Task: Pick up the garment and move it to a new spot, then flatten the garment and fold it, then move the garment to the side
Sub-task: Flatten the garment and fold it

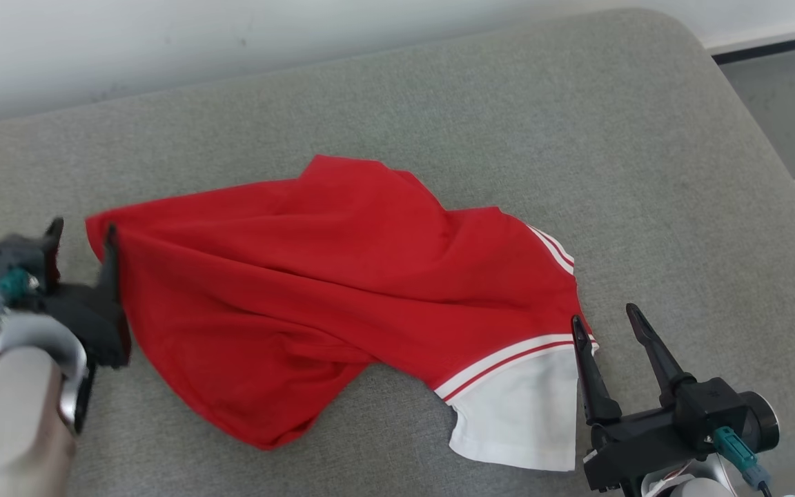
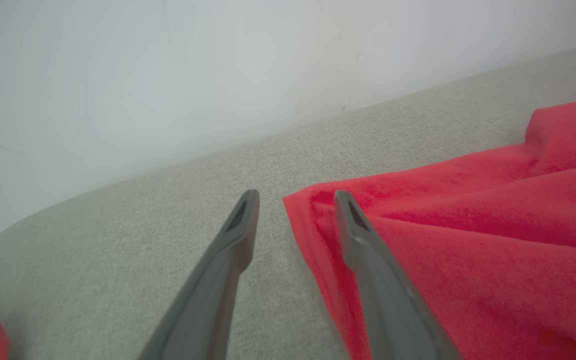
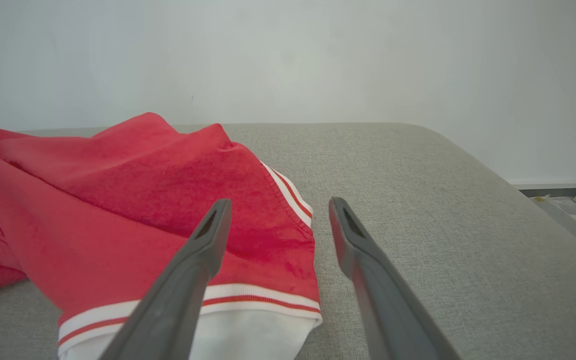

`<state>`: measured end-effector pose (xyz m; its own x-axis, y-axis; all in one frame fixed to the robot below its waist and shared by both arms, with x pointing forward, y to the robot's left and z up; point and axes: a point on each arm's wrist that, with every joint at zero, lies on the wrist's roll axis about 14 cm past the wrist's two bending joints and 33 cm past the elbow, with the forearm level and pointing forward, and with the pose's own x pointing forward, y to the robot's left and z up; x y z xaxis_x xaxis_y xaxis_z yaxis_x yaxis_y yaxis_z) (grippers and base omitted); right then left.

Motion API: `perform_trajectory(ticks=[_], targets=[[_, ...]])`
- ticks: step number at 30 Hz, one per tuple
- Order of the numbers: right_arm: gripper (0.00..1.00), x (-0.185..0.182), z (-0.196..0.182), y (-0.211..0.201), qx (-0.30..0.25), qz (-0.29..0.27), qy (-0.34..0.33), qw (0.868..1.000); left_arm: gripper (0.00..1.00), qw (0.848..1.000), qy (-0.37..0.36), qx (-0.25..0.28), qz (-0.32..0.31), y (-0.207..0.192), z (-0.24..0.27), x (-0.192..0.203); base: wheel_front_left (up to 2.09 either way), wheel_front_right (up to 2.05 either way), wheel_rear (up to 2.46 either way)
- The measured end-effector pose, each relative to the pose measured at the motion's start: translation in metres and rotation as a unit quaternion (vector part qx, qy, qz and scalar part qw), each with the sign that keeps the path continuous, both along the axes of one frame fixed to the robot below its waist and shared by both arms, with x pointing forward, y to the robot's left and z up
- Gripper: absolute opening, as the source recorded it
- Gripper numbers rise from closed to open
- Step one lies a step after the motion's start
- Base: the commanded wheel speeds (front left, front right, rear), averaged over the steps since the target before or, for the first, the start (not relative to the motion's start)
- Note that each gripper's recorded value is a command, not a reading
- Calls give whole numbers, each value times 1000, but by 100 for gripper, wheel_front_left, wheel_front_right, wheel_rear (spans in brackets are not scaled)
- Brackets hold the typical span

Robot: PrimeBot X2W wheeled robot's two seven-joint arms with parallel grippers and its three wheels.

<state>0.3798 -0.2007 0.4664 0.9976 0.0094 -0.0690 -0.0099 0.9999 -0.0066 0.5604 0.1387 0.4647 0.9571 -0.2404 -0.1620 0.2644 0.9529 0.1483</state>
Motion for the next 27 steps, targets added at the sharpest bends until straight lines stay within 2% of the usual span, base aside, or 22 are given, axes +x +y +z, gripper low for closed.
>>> perform_trajectory(ticks=[7, 14, 20, 27], targets=[[100, -3, 7, 2, 4, 2, -11, 1000, 100, 998, 15, -50, 34, 5, -14, -44, 0, 0, 0], [100, -11, 11, 7, 9, 7, -14, 1000, 100, 989, 1, -126, 75, 6, -7, -94, 0, 0, 0], [100, -19, 20, 13, 12, 16, -23, 1000, 100, 984, 19, -164, 74, -10, -16, -138, 0, 0, 0], [100, -25, 30, 17, 19, 21, -38, 999, 100, 981, 66, -178, 44, -39, -29, -160, 0, 0, 0]])
